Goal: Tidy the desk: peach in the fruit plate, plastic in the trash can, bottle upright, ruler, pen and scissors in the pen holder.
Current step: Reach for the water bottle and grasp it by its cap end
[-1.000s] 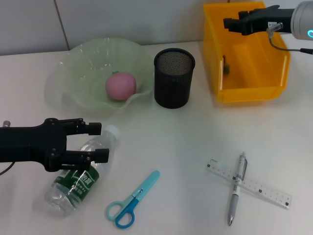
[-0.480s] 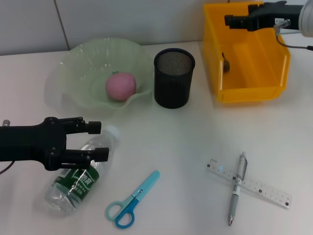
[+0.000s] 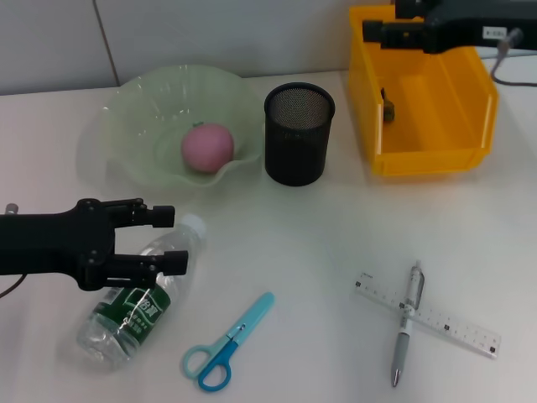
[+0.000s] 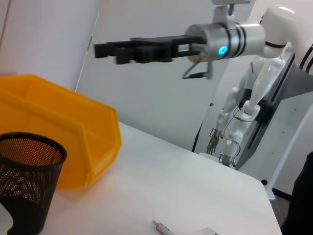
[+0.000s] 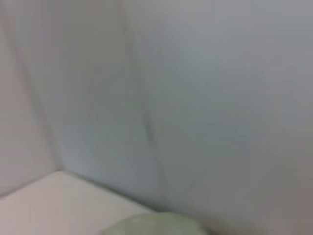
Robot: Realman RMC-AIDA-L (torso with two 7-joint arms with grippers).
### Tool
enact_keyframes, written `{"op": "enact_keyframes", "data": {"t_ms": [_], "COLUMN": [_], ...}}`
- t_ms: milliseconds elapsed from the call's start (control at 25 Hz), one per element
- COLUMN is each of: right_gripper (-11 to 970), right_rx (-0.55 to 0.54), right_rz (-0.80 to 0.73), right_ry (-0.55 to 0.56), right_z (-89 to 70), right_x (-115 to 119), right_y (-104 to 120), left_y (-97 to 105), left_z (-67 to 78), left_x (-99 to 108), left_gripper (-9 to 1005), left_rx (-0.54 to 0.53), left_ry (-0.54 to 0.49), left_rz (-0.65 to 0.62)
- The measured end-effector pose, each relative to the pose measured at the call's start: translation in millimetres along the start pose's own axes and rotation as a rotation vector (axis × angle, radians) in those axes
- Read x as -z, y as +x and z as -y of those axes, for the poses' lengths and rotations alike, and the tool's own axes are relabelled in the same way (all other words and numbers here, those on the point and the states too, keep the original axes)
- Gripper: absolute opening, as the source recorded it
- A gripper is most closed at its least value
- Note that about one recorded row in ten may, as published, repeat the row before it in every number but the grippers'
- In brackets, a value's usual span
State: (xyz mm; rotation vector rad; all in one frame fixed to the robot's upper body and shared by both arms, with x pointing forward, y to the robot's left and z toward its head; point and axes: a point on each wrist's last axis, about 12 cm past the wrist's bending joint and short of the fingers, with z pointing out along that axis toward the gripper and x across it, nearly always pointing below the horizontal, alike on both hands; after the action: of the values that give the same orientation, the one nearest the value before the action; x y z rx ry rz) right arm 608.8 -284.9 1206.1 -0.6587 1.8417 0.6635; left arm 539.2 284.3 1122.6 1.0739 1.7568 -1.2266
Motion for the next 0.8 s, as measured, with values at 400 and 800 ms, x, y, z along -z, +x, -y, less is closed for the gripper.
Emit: {"op": "enact_keyframes", "data": {"t_ms": [400, 800], "right_gripper": [760, 761], "right_rx": [0.016, -0.027], "right_rz": [-0.036, -0.181], "right_ry": [-0.234, -0.327], "right_z": [-10.3, -7.7], "right_x": [38.5, 57.6], "right_y": [11.6, 46.9], "left_y": [-3.5, -4.0], "left_z": [-1.1, -1.2], "left_x": [-1.9, -2.7], "left_gripper": [758, 756], "left_rx": [-0.004, -0.003], "left_ry": [0.006, 0.008], "left_rz": [-0.003, -0.003]}}
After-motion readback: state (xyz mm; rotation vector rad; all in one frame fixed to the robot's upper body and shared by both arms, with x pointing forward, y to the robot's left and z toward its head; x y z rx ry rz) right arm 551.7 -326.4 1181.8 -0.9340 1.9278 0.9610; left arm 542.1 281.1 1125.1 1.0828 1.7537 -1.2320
